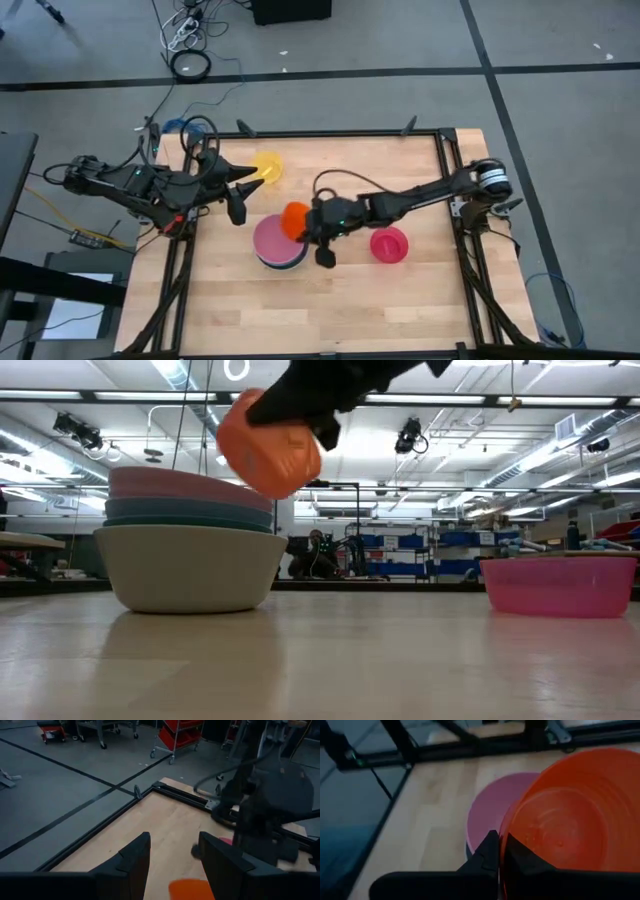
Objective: Nest bowls inside each other
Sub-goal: Stack the orange bowl on top of the pink bowl, then stack the red bowl on top of the orange bowl
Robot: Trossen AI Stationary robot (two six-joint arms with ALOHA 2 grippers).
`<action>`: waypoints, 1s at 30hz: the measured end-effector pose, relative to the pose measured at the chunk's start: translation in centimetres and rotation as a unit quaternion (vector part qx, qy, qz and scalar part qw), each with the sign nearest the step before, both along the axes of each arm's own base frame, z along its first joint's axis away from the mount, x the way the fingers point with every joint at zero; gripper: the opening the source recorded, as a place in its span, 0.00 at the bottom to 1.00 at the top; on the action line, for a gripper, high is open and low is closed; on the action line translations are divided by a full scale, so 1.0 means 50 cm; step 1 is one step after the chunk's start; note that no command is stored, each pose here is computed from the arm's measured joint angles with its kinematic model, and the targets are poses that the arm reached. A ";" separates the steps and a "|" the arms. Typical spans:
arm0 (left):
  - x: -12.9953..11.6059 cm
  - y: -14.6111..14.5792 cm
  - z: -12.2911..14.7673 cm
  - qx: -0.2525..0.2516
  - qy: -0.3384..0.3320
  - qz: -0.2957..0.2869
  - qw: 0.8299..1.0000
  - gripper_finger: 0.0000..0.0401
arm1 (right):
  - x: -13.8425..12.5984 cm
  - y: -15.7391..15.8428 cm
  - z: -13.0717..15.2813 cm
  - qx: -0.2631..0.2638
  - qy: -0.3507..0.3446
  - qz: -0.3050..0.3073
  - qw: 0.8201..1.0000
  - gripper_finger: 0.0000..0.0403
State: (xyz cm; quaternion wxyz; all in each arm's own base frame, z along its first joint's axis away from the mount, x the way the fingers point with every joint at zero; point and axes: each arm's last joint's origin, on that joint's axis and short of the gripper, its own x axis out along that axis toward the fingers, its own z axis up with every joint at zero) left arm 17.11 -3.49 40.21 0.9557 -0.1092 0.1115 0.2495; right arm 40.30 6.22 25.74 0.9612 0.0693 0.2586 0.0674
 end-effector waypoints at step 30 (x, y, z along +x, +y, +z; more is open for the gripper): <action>-0.003 0.001 -0.009 -0.007 0.017 0.003 1.000 0.44 | -0.088 -0.017 0.060 -0.077 0.236 -0.104 0.963 0.37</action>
